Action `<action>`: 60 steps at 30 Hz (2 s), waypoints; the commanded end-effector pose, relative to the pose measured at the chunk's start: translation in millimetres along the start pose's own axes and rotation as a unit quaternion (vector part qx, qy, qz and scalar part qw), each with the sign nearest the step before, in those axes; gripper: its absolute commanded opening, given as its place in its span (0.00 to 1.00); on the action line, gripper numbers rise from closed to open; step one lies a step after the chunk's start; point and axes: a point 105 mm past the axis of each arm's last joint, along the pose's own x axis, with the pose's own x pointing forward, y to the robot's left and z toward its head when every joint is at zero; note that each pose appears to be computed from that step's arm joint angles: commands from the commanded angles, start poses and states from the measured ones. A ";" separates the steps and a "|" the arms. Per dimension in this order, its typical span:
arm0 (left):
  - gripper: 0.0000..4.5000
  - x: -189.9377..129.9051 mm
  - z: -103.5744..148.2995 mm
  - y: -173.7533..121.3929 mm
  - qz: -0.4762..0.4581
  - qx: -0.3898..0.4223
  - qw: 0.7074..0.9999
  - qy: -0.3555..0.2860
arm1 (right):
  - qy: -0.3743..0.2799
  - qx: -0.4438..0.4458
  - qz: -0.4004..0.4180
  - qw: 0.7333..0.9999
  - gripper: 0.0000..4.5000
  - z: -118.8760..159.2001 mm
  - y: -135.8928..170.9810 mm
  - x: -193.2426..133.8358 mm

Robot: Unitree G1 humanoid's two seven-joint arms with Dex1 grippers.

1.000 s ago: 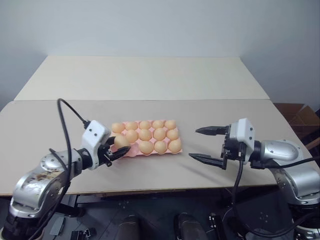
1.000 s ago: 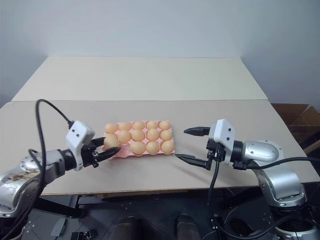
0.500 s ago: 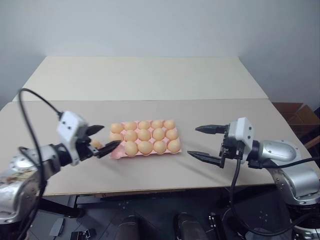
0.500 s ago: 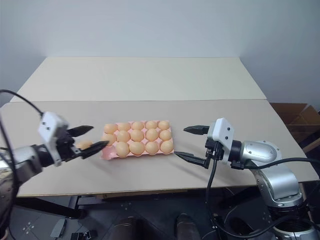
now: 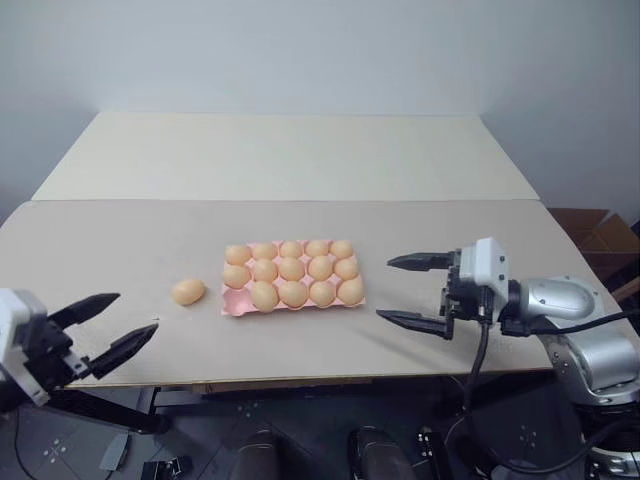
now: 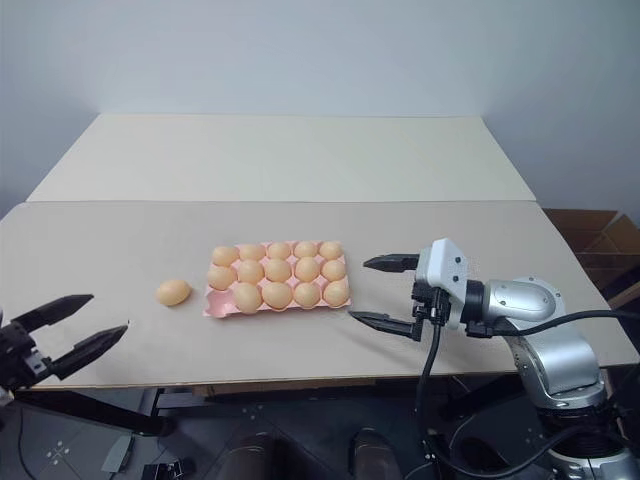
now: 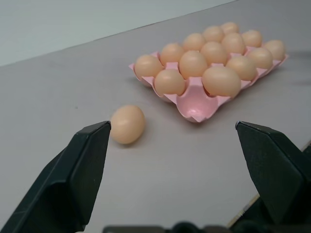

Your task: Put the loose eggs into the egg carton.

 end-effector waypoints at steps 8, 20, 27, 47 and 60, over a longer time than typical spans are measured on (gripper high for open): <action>0.99 15.9 9.9 9.7 0.023 0.007 1.000 0.001 | -0.012 -0.024 -0.008 1.000 1.00 10.8 -5.3 -3.0; 0.99 89.5 -14.5 51.4 0.036 -0.009 0.995 0.091 | -0.018 -0.030 -0.015 0.999 1.00 16.4 -6.8 -0.2; 0.86 113.2 -28.1 55.0 -0.013 -0.002 0.991 0.133 | -0.021 -0.033 -0.019 0.999 1.00 20.0 -6.2 -1.1; 0.33 113.9 25.3 -8.4 -0.148 0.070 0.986 0.035 | -0.028 -0.031 -0.046 0.998 1.00 21.2 -6.0 2.0; 0.86 125.2 17.2 -11.3 -0.189 0.061 0.979 0.052 | -0.029 -0.030 -0.058 0.997 1.00 21.2 -8.6 2.2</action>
